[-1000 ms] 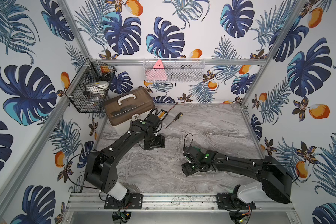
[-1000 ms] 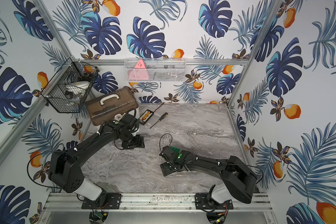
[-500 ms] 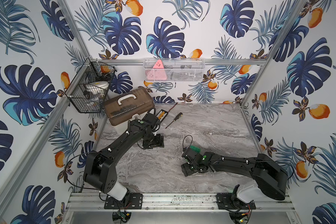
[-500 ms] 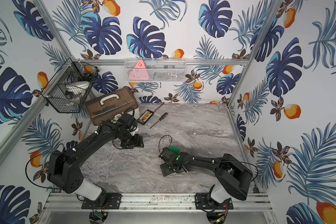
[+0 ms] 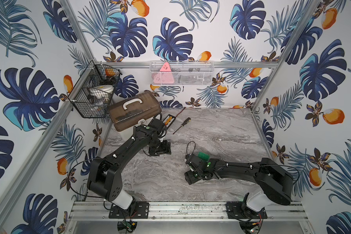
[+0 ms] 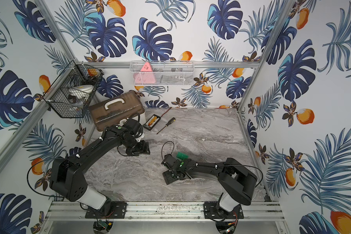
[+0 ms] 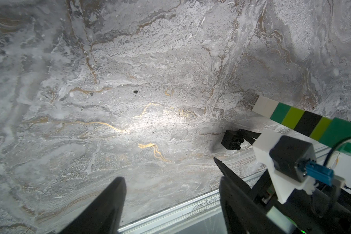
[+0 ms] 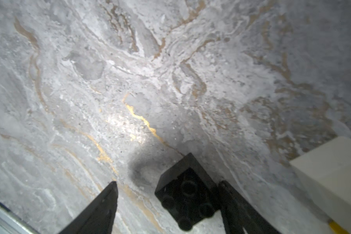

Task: Assemble a giraffe with lego
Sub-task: Pick up the lego brick from the center of the board.

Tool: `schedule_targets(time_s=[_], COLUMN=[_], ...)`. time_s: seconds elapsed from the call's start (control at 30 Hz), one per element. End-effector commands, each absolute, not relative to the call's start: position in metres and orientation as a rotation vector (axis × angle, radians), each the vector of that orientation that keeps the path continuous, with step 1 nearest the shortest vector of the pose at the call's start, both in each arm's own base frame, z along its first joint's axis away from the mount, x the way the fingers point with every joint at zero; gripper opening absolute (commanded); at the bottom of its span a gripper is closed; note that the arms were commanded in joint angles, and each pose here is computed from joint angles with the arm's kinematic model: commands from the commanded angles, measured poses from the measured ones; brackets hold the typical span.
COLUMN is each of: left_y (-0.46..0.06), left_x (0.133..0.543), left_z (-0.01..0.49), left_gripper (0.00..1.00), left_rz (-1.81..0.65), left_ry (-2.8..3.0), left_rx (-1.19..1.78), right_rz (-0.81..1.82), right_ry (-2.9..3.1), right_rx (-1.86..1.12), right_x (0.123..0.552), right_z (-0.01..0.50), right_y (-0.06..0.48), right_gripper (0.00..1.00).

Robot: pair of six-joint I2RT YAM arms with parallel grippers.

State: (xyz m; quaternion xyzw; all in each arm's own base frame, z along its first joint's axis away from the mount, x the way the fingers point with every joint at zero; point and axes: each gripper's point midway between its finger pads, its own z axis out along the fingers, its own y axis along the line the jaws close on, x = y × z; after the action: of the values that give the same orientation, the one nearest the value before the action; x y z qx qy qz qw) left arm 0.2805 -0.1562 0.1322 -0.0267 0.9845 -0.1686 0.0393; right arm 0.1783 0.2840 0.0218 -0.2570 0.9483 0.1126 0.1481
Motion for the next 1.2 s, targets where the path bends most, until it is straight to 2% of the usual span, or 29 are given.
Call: schedule_targets(time_s=[0.0,0.37,0.67,0.8,0.93,1.03,1.17], left_y=[-0.153,-0.142,-0.138,-0.137,-0.136,-0.135,-0.136], left_x=[0.279,0.277,0.279,0.279,0.279,0.279,0.277], left_z=[0.133,0.134,0.135,0.136,0.135,0.135,0.133], left_gripper=[0.78,0.78,0.78,0.78,0.78,0.78,0.78], left_rz=[-0.514,-0.524,-0.551,-0.549,-0.542,-0.542,-0.548], left_ry=[3.016,3.008,2.997,2.994,2.995,2.995,2.999], left_rx=[-0.067,-0.091,-0.097,-0.091,-0.083,-0.085,-0.089], right_rz=[0.362,0.427,0.218,0.205,0.194,0.197,0.193], right_ry=[2.71,2.693,2.754,2.761,2.77,2.77,2.766], right_rx=[-0.796,-0.939,-0.894,-0.89,-0.889,-0.883,-0.88], right_x=[0.176,0.155,0.159,0.16,0.16,0.159,0.159], right_z=[0.023,0.029,0.022,0.02,0.017,0.019,0.021], right_y=[0.297,0.326,0.301,0.301,0.302,0.3,0.298], right_gripper=[0.78,0.76,0.76,0.75,0.63,0.46,0.36])
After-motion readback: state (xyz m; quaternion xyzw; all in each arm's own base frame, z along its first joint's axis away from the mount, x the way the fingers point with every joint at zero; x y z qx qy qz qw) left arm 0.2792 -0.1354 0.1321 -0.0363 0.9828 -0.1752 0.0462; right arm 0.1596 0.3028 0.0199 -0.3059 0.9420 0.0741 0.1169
